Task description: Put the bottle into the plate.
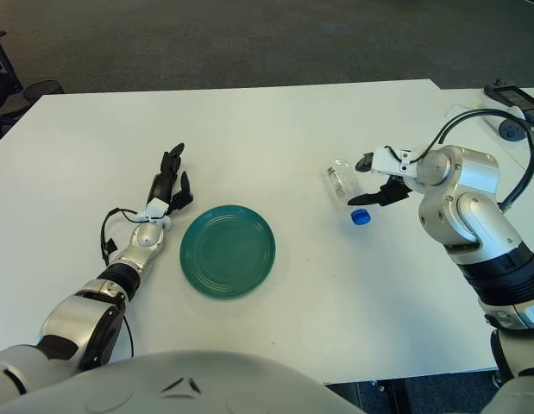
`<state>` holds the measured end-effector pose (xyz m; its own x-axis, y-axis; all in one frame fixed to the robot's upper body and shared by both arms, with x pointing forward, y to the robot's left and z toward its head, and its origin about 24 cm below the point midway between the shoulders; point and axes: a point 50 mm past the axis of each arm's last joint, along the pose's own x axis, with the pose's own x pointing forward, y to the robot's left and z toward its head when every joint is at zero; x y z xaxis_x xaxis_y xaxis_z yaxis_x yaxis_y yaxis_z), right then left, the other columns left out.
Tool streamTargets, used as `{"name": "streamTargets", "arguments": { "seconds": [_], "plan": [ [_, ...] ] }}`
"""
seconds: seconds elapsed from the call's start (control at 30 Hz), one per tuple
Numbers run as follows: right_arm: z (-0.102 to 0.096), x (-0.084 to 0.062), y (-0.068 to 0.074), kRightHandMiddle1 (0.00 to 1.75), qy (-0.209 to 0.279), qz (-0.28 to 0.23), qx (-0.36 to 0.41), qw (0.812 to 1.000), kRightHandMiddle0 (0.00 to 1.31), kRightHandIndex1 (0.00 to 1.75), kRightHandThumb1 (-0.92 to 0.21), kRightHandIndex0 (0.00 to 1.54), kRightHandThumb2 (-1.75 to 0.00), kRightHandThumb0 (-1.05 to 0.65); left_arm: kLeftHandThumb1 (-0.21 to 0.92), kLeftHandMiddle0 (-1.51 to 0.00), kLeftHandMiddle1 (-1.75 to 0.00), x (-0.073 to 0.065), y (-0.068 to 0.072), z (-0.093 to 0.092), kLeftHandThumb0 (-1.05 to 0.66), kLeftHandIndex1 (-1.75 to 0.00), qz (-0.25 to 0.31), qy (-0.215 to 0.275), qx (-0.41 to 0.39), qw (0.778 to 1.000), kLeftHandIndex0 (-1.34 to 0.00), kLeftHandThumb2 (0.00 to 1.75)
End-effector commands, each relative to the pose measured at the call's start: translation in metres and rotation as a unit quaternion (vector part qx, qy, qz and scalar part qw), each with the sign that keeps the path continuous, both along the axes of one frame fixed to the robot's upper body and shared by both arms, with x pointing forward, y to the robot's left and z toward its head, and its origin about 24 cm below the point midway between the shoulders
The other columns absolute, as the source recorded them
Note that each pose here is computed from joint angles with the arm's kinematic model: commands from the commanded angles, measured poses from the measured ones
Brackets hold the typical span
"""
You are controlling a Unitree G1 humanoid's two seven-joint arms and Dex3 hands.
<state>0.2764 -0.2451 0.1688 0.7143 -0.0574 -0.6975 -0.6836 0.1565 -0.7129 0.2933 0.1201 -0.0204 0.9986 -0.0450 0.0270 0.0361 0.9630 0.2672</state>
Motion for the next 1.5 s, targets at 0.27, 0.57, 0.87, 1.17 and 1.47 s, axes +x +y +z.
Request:
{"name": "streamTargets", "arguments": {
  "seconds": [0.27, 0.57, 0.87, 1.17, 1.47],
  "plan": [
    [-0.001, 0.002, -0.001, 0.02, -0.004, 0.002, -0.008, 1.000, 0.00, 0.64, -0.92, 0.00, -0.38, -1.05, 0.92, -0.24, -0.01, -0.045, -0.005, -0.047, -0.83, -0.54, 0.009, 0.103, -0.009, 0.995, 0.00, 1.06],
    [-0.007, 0.012, -0.003, 0.00, -0.015, -0.015, -0.006, 1.000, 0.00, 0.49, -0.92, 0.00, -0.40, -1.05, 0.92, -0.24, -0.01, -0.045, -0.006, -0.048, -0.84, -0.50, 0.015, 0.108, -0.011, 0.994, 0.00, 1.05],
    [-0.024, 0.026, -0.007, 0.00, -0.009, -0.051, -0.012, 0.999, 0.01, 0.77, -0.92, 0.00, -0.46, -1.05, 0.92, -0.23, 0.00, -0.045, -0.006, -0.048, -0.86, -0.46, 0.016, 0.108, -0.005, 0.994, 0.00, 1.07],
    [-0.046, 0.027, -0.010, 0.28, -0.007, -0.063, 0.006, 0.998, 0.00, 1.15, -0.92, 0.00, -0.45, -1.05, 0.92, -0.22, 0.00, -0.046, -0.005, -0.048, -0.83, -0.46, 0.021, 0.108, -0.008, 0.994, 0.00, 1.06],
    [-0.066, 0.042, -0.006, 0.26, 0.018, -0.071, 0.020, 0.997, 0.00, 0.72, -0.92, 0.00, -0.45, -1.05, 0.92, -0.23, -0.01, -0.046, -0.003, -0.048, -0.83, -0.53, 0.035, 0.111, -0.029, 0.993, 0.00, 1.02]
  ]
}}
